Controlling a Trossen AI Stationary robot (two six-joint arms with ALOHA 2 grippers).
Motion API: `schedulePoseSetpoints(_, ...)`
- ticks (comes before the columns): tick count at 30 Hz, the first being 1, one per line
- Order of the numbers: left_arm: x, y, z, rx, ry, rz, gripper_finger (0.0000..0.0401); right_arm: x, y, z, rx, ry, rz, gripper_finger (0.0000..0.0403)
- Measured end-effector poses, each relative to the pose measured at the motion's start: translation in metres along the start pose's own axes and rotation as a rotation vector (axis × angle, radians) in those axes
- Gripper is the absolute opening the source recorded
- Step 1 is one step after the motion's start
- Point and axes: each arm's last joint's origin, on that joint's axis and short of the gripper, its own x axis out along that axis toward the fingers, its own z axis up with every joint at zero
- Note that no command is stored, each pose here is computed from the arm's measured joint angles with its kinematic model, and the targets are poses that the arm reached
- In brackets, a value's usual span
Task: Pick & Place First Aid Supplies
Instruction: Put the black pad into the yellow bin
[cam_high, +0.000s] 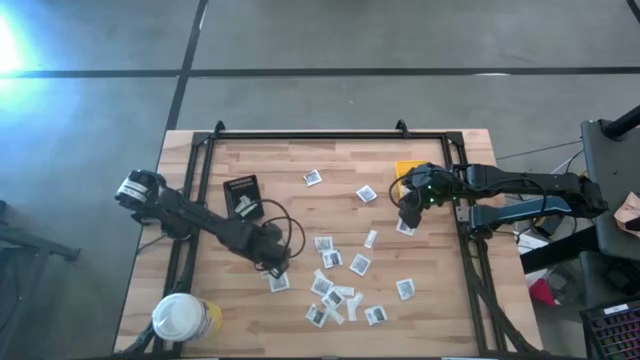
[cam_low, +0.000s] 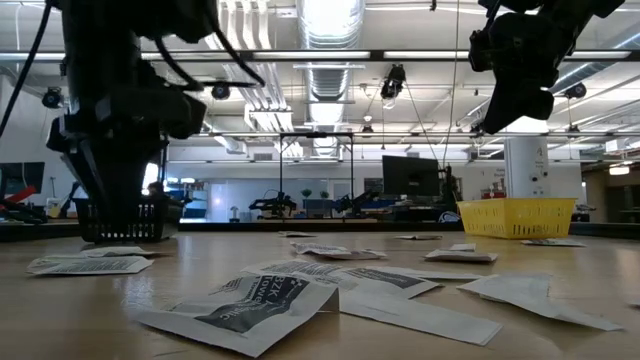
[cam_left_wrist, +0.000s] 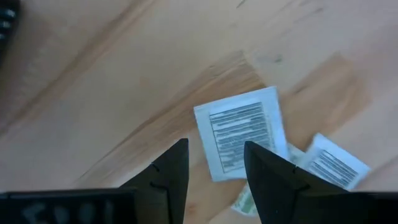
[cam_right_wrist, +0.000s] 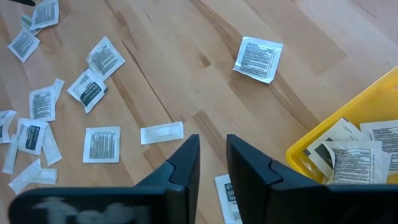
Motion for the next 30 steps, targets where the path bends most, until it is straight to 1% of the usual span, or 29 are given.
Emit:
schedulePoseSetpoints(3, 0.008, 0.003, -0.002, -0.023, -0.005, -0.015, 0.0147, 0.0, 0.0, 0.0, 0.001, 0.0, 0.0, 0.0079)
schedulePoseSetpoints(6, 0.014, 0.001, -0.002, -0.031, -0.022, -0.08, 0.0147, 0.0, 0.0, 0.0, 0.001, -0.001, 0.0, 0.0076)
schedulePoseSetpoints(15, 0.02, 0.006, -0.005, -0.04, -0.005, -0.066, 0.0147, 0.0, 0.0, 0.0, 0.001, -0.001, 0.0, 0.0063)
schedulePoseSetpoints(21, 0.011, -0.002, -0.001, 0.006, -0.017, -0.095, 0.0147, 0.0, 0.0, 0.0, -0.002, -0.001, 0.0, 0.0068)
schedulePoseSetpoints(24, 0.005, -0.003, 0.0, 0.015, -0.01, -0.075, 0.0147, 0.0, 0.0, 0.0, -0.002, -0.001, 0.0, 0.0073)
schedulePoseSetpoints(30, 0.003, 0.004, -0.002, 0.001, 0.024, 0.015, 0.0147, 0.0, 0.0, 0.0, -0.002, -0.001, 0.0, 0.0079)
